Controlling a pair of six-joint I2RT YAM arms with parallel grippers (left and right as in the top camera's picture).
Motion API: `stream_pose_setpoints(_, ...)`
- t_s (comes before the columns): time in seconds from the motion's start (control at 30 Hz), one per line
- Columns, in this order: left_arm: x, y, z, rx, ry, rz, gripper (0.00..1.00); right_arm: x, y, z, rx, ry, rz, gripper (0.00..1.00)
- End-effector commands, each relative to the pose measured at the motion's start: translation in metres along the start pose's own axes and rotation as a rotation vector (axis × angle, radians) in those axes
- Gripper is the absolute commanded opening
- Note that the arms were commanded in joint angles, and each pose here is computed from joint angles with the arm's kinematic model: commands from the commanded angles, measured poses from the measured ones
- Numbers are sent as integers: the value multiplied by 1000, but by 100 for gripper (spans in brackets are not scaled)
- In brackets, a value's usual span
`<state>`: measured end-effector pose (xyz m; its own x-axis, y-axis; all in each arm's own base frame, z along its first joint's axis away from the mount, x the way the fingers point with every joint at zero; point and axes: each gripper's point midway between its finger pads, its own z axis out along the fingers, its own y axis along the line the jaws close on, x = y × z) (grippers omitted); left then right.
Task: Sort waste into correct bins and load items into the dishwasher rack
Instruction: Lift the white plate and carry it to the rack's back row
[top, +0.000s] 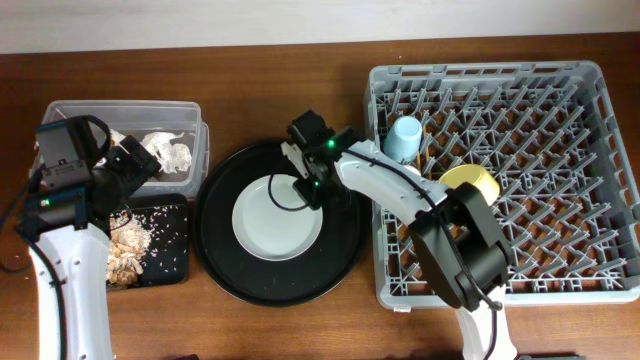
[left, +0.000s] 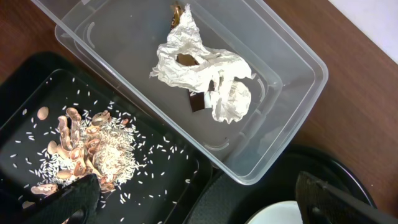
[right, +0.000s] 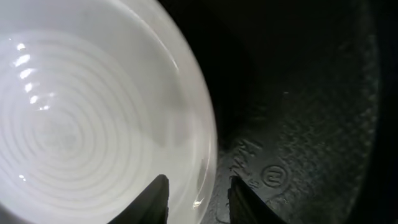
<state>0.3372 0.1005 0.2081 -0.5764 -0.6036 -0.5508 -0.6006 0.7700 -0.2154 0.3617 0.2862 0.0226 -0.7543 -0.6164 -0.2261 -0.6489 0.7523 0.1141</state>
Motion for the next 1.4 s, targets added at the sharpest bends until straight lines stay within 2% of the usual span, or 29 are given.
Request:
stream_pose_setpoints(0.0,-5,-2,-6,12,-19,2,99,8,4,8,-22,21,-6,33)
stream_pose_setpoints(0.17,-5,-2,-6,12,-19,2,99,20,2,23,-17,32,-5,31)
stream_pose_setpoints(0.23,-5,-2,-6,12,-19,2,99,21,2,25,-17,31,-5,22)
stream_pose_setpoints(0.27,-5,-2,-6,12,-19,2,99,21,2,24,-17,30,-5,14)
stream_pose_setpoints(0.3,-5,-2,-6,12,-19,2,99,15,2,18,-17,14,-5,4)
stream_pose_setpoints(0.37,-5,-2,-6,12,-19,2,99,3,2,2,-14,-18,-8,4)
stream_pose_setpoints(0.5,-5,-2,-6,12,-19,2,99,-39,-7,-75,69,-136,-11,4)
stream_pose_setpoints(0.63,-5,-2,-6,12,-19,2,99,-55,-58,-186,410,-234,34,4)
stream_pose_setpoints(0.73,-5,-2,-6,12,-19,2,99,-31,-116,-261,794,-205,111,4)
stream_pose_setpoints(0.87,-5,-2,-6,12,-19,2,99,7,-173,-315,1124,-102,205,4)
stream_pose_setpoints(1.0,-5,-2,-6,12,-19,2,99,37,-220,-327,1166,-82,377,4)
stream_pose_setpoints(1.1,-5,-2,-6,12,-19,2,99,56,-248,-327,1127,-73,462,4)
stream_pose_setpoints(1.23,-5,-2,-6,12,-19,2,99,77,-271,-317,1030,-69,564,4)
stream_pose_setpoints(1.37,-5,-2,-6,12,-19,2,99,94,-284,-305,1008,-47,630,4)
